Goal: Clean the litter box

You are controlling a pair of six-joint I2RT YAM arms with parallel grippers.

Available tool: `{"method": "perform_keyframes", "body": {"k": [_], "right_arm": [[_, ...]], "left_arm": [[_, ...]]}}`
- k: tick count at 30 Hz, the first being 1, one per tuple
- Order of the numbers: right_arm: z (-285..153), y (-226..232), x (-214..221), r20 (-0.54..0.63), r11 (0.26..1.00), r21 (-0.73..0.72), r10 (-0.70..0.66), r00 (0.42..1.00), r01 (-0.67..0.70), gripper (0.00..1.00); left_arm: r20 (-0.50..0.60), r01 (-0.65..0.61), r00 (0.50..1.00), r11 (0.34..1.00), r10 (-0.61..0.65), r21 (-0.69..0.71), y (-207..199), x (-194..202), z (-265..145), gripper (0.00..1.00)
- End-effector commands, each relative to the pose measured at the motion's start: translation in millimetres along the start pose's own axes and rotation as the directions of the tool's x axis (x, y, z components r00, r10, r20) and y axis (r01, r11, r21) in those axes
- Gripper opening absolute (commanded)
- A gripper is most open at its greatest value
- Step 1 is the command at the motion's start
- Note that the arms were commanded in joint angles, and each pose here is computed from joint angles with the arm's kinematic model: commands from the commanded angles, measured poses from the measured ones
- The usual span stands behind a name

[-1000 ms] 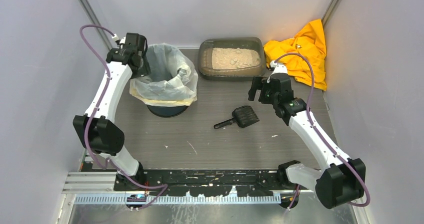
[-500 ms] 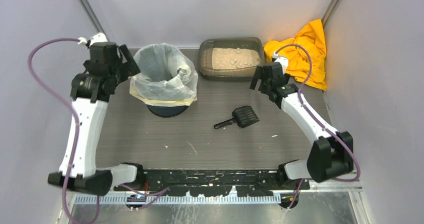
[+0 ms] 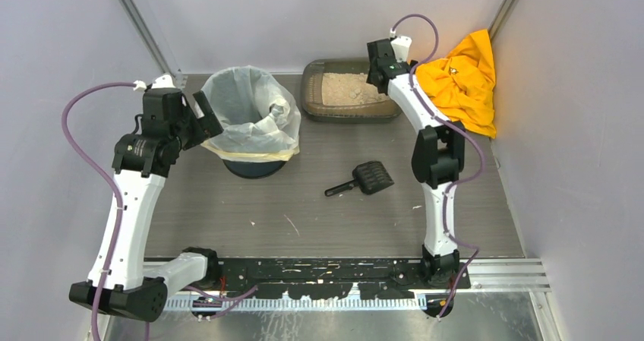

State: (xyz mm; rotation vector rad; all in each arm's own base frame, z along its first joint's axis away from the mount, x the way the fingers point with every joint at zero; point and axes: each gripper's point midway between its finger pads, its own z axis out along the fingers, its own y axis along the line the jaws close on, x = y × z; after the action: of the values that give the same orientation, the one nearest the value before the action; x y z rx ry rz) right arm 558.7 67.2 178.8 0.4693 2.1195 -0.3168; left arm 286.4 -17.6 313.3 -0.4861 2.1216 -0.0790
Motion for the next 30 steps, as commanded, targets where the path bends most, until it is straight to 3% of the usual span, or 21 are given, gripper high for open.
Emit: {"method": "perform_keyframes", "body": {"k": [1,8,12,23,30], "right_arm": [[21,-18,-19,0.02,0.992,0.123,0.003,1.0,-0.005,0.89],[51,-23,3,-0.032,0.99,0.136,0.037,0.999,-0.032,0.85],[56,-21,21,-0.075,0.994,0.112,0.002,0.997,0.006,0.74],[45,-44,52,-0.121,0.987,0.137,-0.071,0.99,0.088,0.14],[28,-77,44,-0.082,0.954,0.224,-0.183,0.98,0.197,0.11]], "left_arm": [[0.06,0.006,0.998,0.998,-0.01,0.067,-12,-13,-5,1.0],[0.041,0.0,0.999,0.998,-0.002,0.058,-9,-3,2,1.0],[0.03,-0.001,1.0,0.998,-0.001,0.067,-11,1,6,1.0],[0.037,0.003,0.999,0.996,-0.007,0.09,-13,5,7,1.0],[0.018,0.002,1.0,0.995,-0.004,0.097,-14,11,12,1.0]]}}
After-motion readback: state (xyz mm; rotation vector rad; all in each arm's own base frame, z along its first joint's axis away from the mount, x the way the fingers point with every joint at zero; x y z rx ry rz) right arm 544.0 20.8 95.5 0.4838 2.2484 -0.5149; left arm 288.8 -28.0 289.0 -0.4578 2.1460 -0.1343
